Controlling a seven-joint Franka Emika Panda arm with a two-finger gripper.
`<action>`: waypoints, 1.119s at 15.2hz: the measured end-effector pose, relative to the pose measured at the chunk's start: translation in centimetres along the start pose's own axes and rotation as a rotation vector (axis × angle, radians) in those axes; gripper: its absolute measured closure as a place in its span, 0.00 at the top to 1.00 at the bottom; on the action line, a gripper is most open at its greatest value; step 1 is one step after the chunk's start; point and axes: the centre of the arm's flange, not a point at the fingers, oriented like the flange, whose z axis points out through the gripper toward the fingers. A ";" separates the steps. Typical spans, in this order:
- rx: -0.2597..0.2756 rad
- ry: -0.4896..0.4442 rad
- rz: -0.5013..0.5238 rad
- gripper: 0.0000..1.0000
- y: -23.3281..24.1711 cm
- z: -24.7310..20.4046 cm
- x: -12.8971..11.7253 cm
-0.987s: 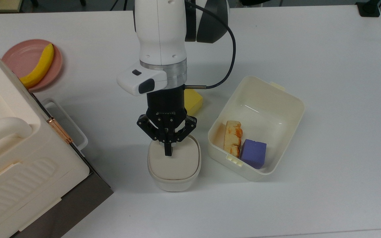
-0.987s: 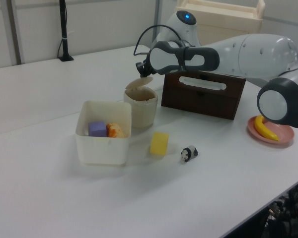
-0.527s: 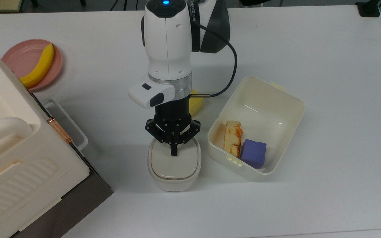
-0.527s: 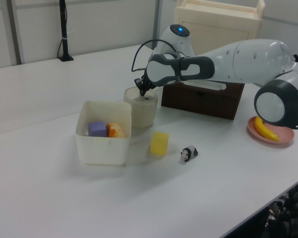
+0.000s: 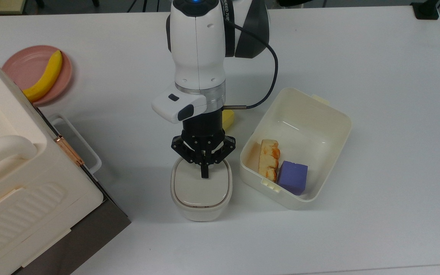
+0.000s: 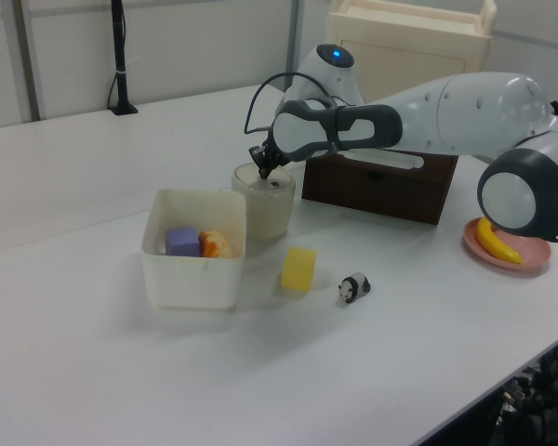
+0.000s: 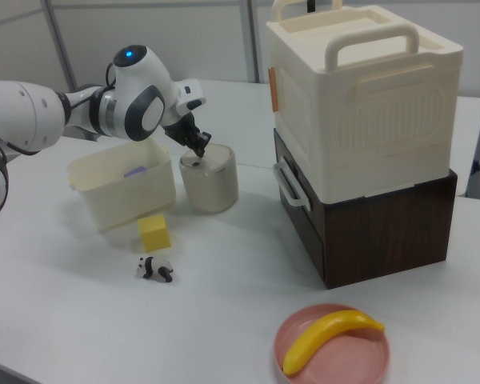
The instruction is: Close the trash can
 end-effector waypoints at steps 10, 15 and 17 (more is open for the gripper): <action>0.011 -0.287 0.045 0.84 3.2 -12.5 -1.7; -0.040 -0.469 0.019 1.00 4.2 -16.3 -4.3; -0.068 -0.503 0.000 1.00 4.3 -17.2 -4.9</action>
